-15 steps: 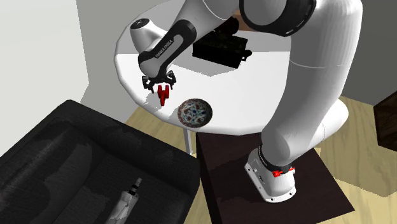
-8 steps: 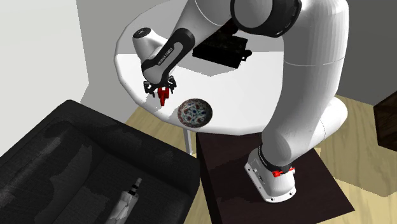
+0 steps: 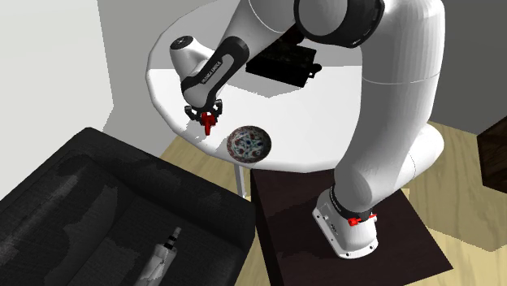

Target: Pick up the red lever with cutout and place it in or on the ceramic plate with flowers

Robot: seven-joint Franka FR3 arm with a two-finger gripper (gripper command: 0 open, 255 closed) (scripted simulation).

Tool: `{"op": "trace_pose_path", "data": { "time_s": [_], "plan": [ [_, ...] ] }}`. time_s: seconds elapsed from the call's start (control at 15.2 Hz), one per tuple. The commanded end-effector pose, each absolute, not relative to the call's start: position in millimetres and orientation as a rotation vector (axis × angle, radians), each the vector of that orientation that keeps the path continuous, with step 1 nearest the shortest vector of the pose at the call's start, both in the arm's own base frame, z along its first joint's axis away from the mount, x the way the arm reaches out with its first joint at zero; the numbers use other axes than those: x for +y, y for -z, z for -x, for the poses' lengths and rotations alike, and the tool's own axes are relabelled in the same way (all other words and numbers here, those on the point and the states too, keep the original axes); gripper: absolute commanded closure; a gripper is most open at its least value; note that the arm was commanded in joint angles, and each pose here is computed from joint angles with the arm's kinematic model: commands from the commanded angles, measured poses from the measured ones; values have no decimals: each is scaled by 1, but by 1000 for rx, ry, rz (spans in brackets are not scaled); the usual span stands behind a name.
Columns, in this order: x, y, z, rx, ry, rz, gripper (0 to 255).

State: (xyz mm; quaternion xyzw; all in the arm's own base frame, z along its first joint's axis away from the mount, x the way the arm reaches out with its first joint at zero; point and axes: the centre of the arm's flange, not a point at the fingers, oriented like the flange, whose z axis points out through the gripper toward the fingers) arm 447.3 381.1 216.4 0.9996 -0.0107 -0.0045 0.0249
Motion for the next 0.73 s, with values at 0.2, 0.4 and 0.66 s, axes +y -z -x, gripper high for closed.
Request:
{"op": "trace_pose_path", "data": {
  "time_s": [0.2,0.4,0.66],
  "plan": [
    [381,-216,-447,-33,14,-3091,255],
    [381,-216,-447,-33,14,-3091,255],
    [381,-232,-447,-33,14,-3091,255]
  ]
}}
